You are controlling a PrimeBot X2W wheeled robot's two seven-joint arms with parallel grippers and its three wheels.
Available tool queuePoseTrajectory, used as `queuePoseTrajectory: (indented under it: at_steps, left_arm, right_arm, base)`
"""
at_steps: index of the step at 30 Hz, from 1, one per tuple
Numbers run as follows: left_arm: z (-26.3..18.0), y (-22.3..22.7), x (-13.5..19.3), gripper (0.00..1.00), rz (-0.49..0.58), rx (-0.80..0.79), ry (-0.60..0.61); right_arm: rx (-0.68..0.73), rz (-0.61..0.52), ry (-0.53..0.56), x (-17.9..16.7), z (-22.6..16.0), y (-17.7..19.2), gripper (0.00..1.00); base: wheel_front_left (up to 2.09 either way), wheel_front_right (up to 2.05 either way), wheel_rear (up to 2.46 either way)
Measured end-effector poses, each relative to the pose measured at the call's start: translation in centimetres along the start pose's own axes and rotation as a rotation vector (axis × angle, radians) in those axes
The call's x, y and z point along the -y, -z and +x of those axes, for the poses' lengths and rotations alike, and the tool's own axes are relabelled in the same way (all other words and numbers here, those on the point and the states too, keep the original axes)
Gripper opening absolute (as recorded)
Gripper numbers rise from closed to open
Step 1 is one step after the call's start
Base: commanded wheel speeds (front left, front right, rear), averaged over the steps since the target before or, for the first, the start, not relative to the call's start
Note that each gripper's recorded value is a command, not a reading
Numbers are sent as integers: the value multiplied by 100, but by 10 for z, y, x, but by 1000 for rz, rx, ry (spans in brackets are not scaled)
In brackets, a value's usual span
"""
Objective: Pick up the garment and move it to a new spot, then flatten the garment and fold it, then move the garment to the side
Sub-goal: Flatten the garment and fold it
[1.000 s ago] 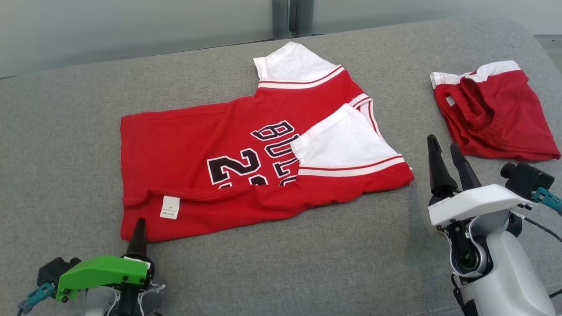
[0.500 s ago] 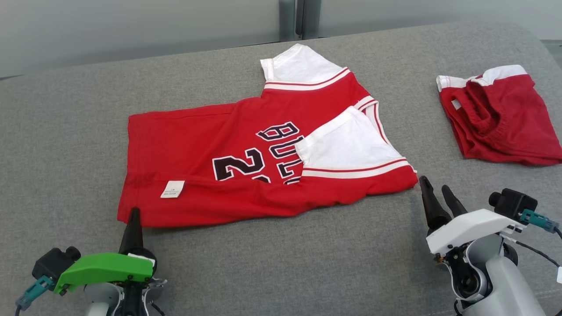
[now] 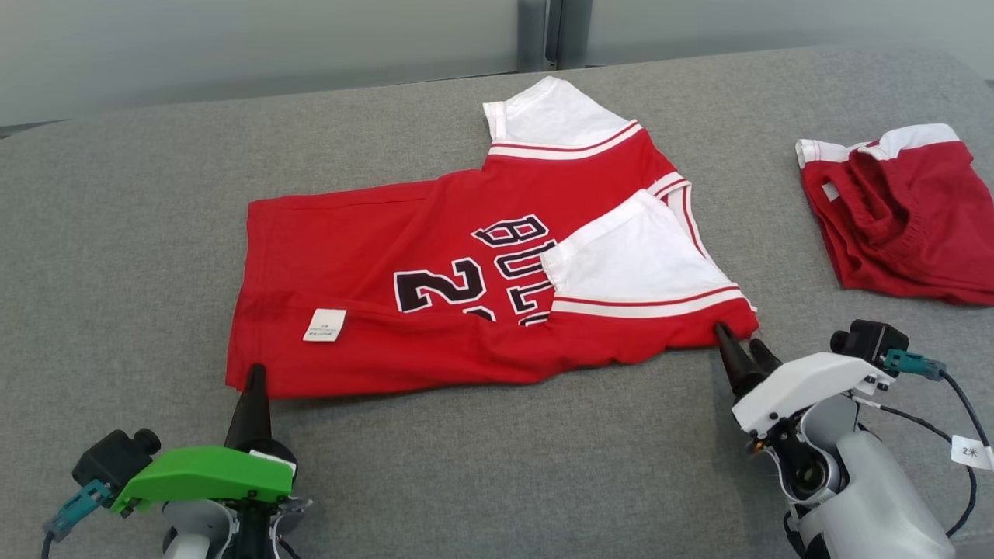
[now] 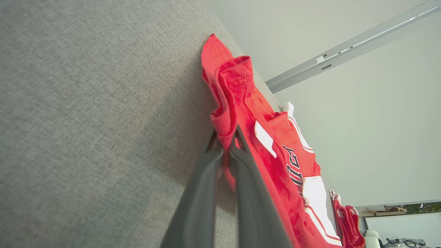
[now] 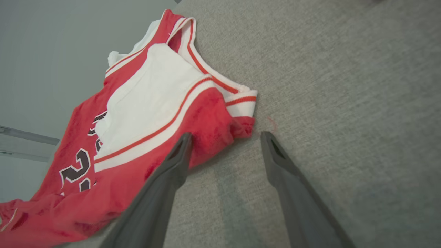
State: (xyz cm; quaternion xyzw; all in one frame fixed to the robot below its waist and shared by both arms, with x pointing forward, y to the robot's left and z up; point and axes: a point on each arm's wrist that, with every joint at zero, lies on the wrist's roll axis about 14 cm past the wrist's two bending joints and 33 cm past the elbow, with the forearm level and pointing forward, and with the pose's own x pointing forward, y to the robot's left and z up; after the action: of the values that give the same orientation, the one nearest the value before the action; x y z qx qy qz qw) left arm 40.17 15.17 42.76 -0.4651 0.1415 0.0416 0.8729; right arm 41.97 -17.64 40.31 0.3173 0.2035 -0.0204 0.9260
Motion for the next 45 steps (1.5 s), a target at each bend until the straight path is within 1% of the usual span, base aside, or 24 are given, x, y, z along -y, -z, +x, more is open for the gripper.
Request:
queuePoseTrajectory:
  at_steps: [2, 5, 6, 7, 9, 10, 11, 18, 22, 25, 28, 34, 36, 40, 42, 43, 44, 45]
  left_arm:
    - [-1, 0, 0, 0, 2, -2, 1]
    - [-3, 0, 0, 0, 4, -3, -3]
    - [-3, 0, -1, 0, 7, -3, -4]
    - [-4, -1, -1, 0, 8, -2, -5]
    - [-4, -2, -1, 0, 9, 2, -4]
    - [-4, -3, -1, 0, 11, 5, -2]
    - [-4, -5, -1, 0, 14, 9, -1]
    - [-6, -14, 8, 0, 26, 33, 35]
    - [-16, -12, 7, 0, 45, 36, 38]
    - [-26, -7, 4, 0, 62, 28, 30]
    - [-37, -1, -2, 0, 68, 14, 4]
    - [-48, 8, -23, 0, 88, -10, -86]
    - [-48, 11, -29, 0, 73, -16, -115]
    - [-49, 21, -45, 0, 83, -52, -175]
    - [-49, 24, -52, 0, 89, -61, -200]
    - [-49, 26, -54, 0, 89, -66, -210]
    - [-50, 29, -56, 0, 88, -69, -220]
    - [-51, 31, -57, 0, 86, -73, -225]
  right_arm:
    - [-24, 30, 1, -2, 5, 3, 100]
    - [-43, 19, 10, -3, 13, 5, 100]
    - [-44, 19, 13, -4, 15, 5, 76]
    - [-44, 18, 14, -5, 17, 4, 47]
    - [-37, 9, 10, -8, 21, 2, 27]
    - [-34, 6, 6, -10, 22, 1, 12]
    - [-32, 1, 0, -13, 23, -1, 0]
    - [31, -12, -38, -27, 22, -18, 0]
    - [63, -12, -39, -22, 11, -25, 0]
    - [74, -3, -31, -13, -1, -22, 0]
    - [72, 11, -19, -3, -15, -14, 0]
    - [73, 18, 10, 14, -41, -5, 0]
    - [75, 19, 18, 18, -48, -4, 0]
    - [66, 11, 19, 19, -55, -4, 0]
    - [66, 26, 14, 18, -56, -2, 0]
    - [67, 29, 13, 18, -56, -1, 16]
    - [68, 28, 12, 17, -57, -1, 38]
    - [66, 28, 12, 17, -57, 1, 65]
  base:
    - [0, 0, 0]
    - [0, 0, 0]
    - [0, 0, 0]
    - [0, 0, 0]
    - [0, 0, 0]
    - [0, 0, 0]
    - [0, 0, 0]
    - [0, 0, 0]
    - [0, 0, 0]
    - [0, 0, 0]
    - [0, 0, 0]
    - [0, 0, 0]
    - [0, 0, 0]
    - [0, 0, 0]
    - [0, 0, 0]
    - [0, 0, 0]
    - [0, 0, 0]
    - [0, 0, 0]
